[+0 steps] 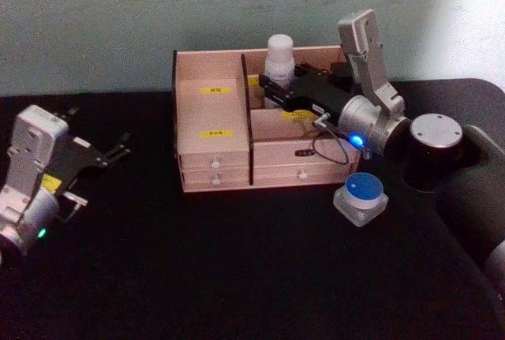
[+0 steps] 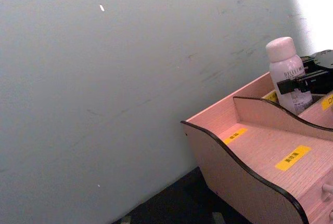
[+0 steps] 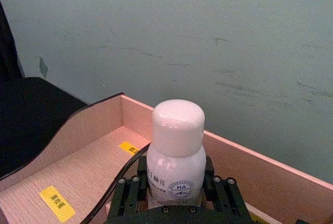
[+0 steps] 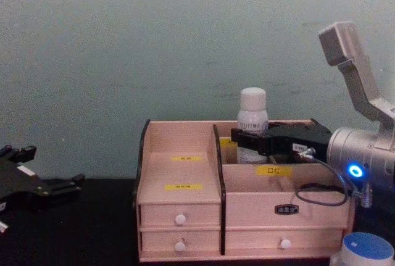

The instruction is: Pick up the facial cleanser and watermelon frost from the table and place them into the tiered storage box.

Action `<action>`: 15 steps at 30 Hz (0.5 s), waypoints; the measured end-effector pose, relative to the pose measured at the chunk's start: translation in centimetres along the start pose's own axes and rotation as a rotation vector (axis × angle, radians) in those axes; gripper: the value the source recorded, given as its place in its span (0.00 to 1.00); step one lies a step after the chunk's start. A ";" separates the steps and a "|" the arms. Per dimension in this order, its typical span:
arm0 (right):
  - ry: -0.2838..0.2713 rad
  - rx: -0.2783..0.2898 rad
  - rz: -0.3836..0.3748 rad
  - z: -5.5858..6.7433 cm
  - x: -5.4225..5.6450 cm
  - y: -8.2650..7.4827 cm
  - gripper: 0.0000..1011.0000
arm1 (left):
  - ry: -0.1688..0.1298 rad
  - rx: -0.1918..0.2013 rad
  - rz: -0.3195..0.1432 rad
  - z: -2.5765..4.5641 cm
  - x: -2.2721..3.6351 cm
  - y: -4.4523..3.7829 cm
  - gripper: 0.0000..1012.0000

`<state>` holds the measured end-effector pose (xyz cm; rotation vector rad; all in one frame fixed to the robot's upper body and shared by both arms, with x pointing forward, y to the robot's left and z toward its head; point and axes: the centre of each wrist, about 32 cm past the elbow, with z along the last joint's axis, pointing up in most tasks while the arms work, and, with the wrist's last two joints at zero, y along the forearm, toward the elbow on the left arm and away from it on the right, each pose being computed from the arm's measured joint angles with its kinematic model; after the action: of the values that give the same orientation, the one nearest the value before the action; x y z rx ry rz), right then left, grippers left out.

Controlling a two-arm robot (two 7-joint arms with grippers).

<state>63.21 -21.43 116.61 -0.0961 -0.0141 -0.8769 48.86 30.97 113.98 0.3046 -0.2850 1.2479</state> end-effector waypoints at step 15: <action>-0.001 0.002 0.000 0.1 0.0 0.0 0.73 | 0.000 0.000 0.000 0.00 0.00 0.00 0.99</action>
<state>63.22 -21.45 116.68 -0.0948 -0.0153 -0.8769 48.86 30.97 113.98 0.3044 -0.2851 1.2479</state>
